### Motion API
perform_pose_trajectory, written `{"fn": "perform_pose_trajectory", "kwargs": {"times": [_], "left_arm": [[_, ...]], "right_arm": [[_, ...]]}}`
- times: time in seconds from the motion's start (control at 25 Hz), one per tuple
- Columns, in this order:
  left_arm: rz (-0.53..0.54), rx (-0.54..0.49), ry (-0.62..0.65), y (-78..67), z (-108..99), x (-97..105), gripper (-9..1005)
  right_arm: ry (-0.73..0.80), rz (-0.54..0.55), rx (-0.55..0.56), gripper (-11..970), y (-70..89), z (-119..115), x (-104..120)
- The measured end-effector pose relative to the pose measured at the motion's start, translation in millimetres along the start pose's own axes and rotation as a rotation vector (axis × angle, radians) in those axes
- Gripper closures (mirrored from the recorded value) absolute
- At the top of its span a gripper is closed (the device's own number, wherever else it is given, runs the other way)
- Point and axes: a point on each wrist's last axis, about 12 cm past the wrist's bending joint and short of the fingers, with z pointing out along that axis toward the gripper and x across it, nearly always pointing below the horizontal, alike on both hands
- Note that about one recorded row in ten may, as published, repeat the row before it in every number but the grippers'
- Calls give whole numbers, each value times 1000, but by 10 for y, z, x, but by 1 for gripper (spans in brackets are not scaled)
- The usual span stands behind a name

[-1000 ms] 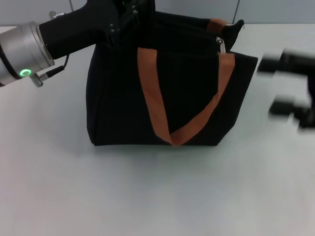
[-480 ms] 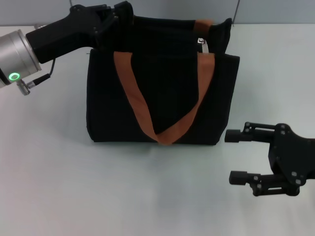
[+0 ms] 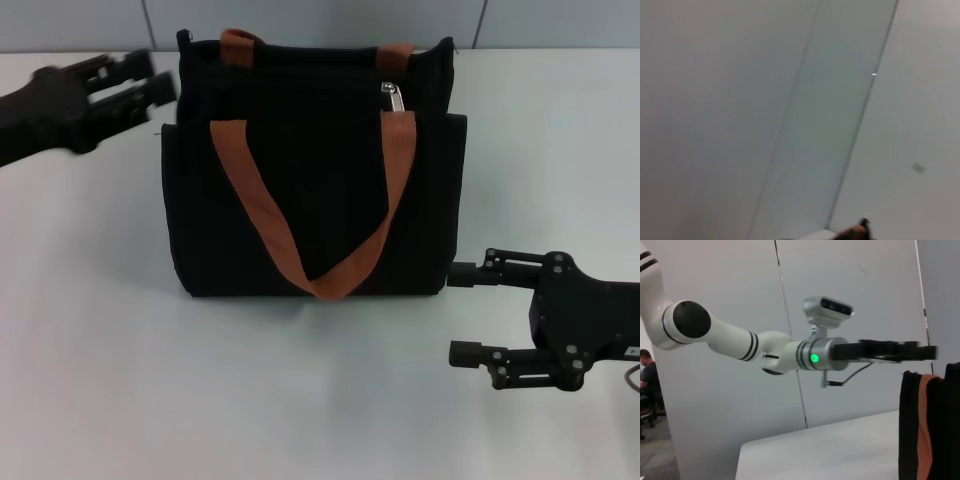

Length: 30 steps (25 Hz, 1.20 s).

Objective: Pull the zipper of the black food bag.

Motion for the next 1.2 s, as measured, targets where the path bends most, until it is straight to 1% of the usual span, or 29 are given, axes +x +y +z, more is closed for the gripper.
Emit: {"fn": "perform_pose_trajectory", "kwargs": {"times": [0.04, 0.08, 0.16, 0.2, 0.24, 0.28, 0.32, 0.4, 0.44, 0.48, 0.52, 0.6, 0.64, 0.8, 0.96, 1.2], "left_arm": [[-19, 29, 10, -27, -217, -15, 634], [-23, 55, 13, -67, -332, 0, 592], [-23, 55, 13, -67, -332, 0, 508], [49, 158, 22, -237, -404, 112, 466], [49, 158, 22, -237, -404, 112, 425], [85, 207, 31, -318, -380, 176, 384], [85, 207, 31, -318, -380, 176, 344], [161, 321, 54, -498, -298, 332, 262], [161, 321, 54, -498, -298, 332, 253], [190, 409, 88, -638, -186, 480, 244], [190, 409, 88, -638, -186, 480, 235], [187, 437, 120, -684, -144, 569, 217], [177, 450, 157, -712, -120, 656, 208], [172, 444, 187, -752, -104, 771, 181], [180, 437, 182, -776, -138, 815, 181], [177, 441, 176, -796, -165, 830, 182]], "right_arm": [[-13, -5, 4, 197, 15, 22, 35], [-13, -5, 4, 197, 15, 22, 35], [-32, -15, 2, 197, 37, 51, 67], [-48, -29, -5, 197, 55, 81, 86], [-48, -29, -5, 197, 55, 81, 86], [-52, -34, -9, 197, 58, 95, 90], [-52, -34, -9, 197, 58, 95, 90], [-54, -46, -24, 197, 58, 138, 98], [-50, -46, -29, 197, 57, 153, 103], [-46, -46, -34, 197, 56, 164, 108], [-46, -46, -34, 197, 56, 164, 108], [-34, -45, -42, 197, 51, 197, 125], [-24, -46, -45, 197, 44, 217, 135], [4, -51, -47, 197, 8, 269, 149], [9, -54, -50, 197, -28, 340, 149], [10, -59, -53, 197, -43, 354, 138]]}}
